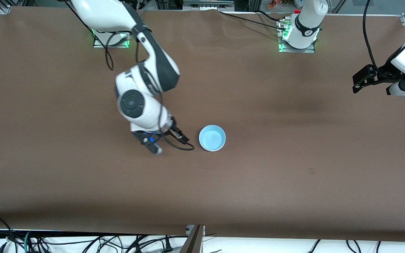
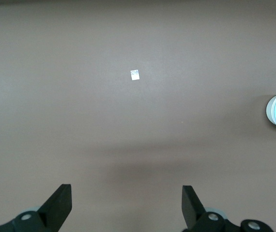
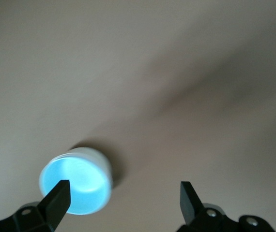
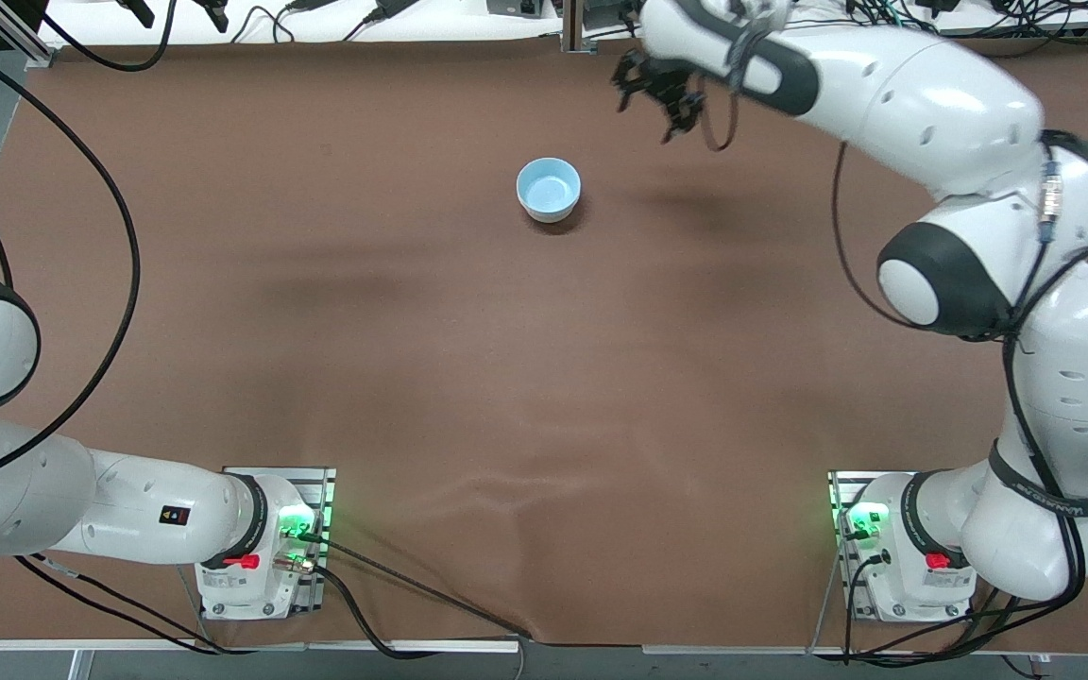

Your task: Stack pink and blue bowls on white bowl

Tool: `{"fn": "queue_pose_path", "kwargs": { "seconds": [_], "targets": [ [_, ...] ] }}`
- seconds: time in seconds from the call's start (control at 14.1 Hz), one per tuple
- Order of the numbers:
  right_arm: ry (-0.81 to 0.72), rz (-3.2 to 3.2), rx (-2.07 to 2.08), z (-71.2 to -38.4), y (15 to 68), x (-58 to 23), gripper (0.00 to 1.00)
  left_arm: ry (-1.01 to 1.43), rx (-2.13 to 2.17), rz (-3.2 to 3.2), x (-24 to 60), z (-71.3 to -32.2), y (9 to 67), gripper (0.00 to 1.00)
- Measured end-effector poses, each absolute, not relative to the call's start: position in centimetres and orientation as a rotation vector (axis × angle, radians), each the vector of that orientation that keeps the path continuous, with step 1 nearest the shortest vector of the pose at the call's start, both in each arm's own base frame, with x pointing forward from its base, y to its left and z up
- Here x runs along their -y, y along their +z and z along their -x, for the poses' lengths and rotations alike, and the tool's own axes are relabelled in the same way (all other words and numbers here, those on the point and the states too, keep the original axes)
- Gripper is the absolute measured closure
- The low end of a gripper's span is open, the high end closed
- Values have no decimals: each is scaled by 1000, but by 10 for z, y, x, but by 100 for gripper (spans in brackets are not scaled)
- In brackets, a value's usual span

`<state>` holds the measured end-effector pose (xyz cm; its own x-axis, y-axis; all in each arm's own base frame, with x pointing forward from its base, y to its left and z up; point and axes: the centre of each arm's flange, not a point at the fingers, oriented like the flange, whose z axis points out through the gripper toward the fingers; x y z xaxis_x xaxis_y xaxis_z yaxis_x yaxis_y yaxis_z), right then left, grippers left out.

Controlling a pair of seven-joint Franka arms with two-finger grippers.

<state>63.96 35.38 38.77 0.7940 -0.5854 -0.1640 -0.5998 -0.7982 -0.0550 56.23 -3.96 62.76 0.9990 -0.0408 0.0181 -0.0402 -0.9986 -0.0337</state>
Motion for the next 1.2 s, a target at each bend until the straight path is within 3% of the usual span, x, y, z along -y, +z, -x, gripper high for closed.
{"fn": "queue_pose_path", "kwargs": {
  "seconds": [0.28,0.57,0.85,1.2],
  "targets": [
    [209,2981,-618,-641,470,-243,0,-29,-64,3107,40,-563,627,0],
    [220,3035,-351,-604,528,-125,0,-28,-64,3107,39,-563,627,0],
    [216,3074,-198,-564,546,-71,0,-29,-64,3107,39,-563,627,0],
    [159,3169,-69,-561,547,-65,0,-31,-64,3107,39,-563,628,0]
  ]
}}
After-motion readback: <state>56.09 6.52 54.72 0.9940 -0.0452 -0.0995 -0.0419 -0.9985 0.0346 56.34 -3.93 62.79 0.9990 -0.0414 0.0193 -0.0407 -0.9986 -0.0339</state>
